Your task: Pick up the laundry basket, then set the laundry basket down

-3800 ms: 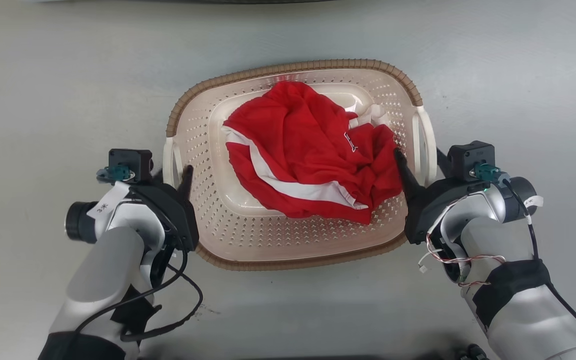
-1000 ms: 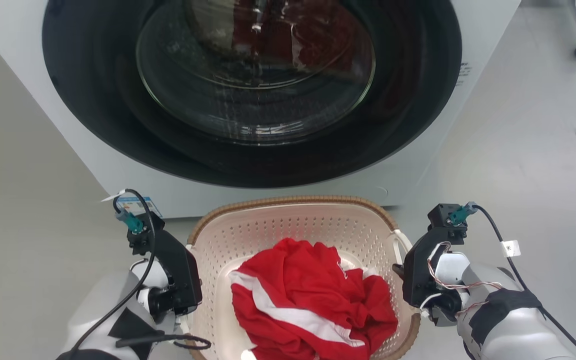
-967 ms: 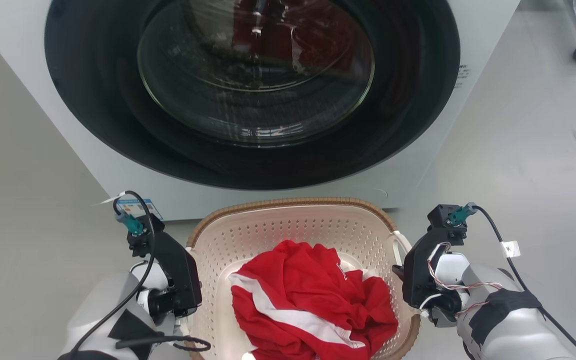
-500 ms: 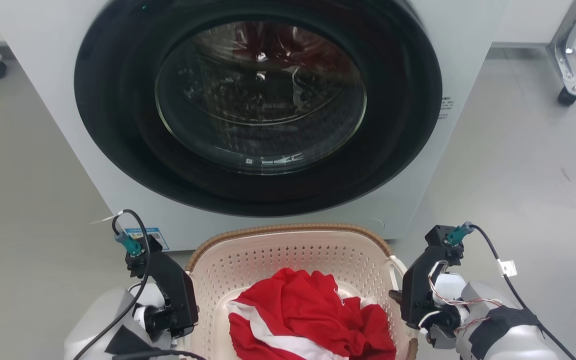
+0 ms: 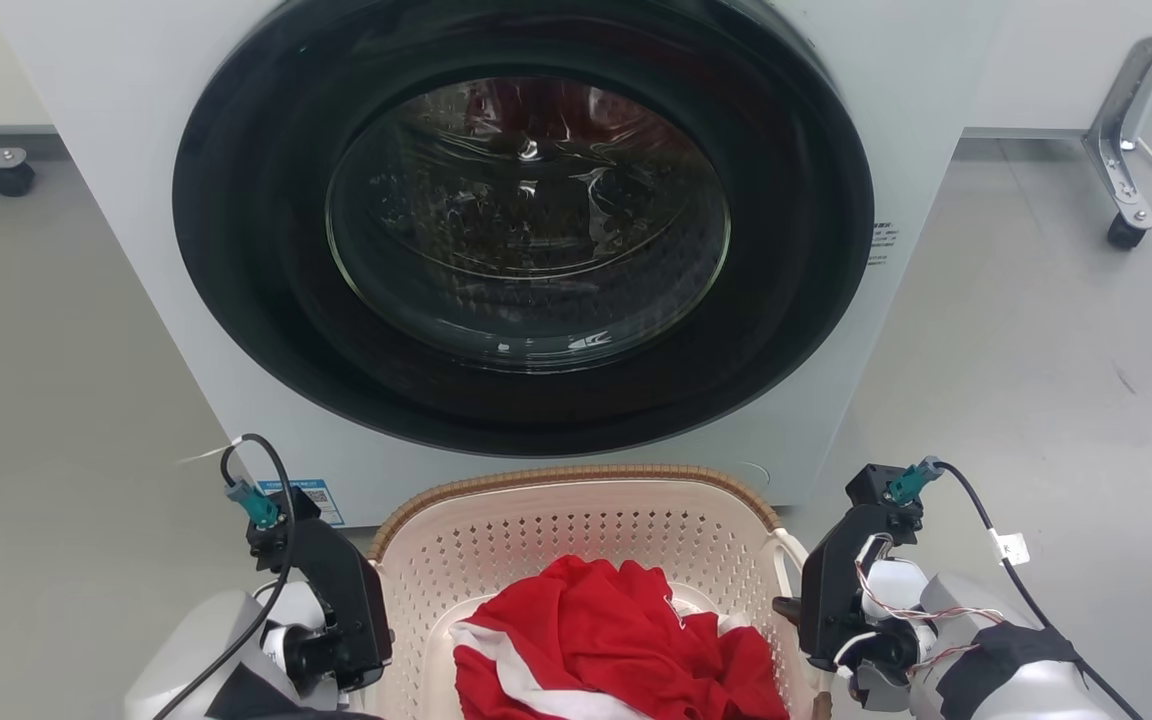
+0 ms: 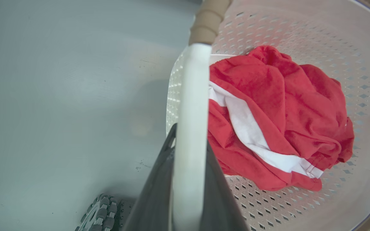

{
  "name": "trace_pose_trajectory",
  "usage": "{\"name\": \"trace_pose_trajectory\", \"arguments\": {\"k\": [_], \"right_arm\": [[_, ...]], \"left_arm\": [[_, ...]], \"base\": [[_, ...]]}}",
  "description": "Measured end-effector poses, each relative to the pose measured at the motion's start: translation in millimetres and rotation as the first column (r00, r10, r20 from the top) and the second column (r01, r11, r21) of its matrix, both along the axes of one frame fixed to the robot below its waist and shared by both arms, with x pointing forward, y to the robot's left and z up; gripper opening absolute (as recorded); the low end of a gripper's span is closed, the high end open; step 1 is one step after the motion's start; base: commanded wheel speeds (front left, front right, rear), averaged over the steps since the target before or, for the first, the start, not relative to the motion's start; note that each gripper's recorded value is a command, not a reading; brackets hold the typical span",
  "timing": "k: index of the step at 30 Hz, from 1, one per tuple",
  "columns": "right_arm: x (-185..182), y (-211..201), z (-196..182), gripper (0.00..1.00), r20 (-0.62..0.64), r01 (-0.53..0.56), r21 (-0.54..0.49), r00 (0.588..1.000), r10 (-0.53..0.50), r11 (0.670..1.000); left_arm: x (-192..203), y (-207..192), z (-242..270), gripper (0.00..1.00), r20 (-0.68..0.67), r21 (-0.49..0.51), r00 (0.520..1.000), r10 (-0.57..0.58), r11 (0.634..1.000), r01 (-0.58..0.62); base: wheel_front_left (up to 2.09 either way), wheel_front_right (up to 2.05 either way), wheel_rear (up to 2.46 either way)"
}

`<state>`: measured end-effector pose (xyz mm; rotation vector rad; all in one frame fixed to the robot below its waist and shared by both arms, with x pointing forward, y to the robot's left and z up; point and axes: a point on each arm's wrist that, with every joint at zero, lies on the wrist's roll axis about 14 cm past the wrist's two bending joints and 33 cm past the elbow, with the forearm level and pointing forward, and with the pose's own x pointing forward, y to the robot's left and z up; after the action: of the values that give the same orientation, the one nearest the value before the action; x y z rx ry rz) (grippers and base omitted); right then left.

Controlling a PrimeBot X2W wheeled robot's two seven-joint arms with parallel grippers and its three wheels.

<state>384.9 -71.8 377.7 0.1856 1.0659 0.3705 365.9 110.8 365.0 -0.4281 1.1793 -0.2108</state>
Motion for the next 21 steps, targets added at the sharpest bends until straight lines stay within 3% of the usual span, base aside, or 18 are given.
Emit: {"name": "trace_pose_trajectory", "arguments": {"k": [21], "right_arm": [[-2.9, 1.3, 1.2, 0.00, -0.007, -0.001, 0.010, 1.000, 0.001, 1.000]], "left_arm": [[-0.6, -0.1, -0.5, 0.00, 0.000, 0.004, 1.000, -0.007, 1.000, 0.007]], "base": [[0.00, 0.00, 0.00]]}}
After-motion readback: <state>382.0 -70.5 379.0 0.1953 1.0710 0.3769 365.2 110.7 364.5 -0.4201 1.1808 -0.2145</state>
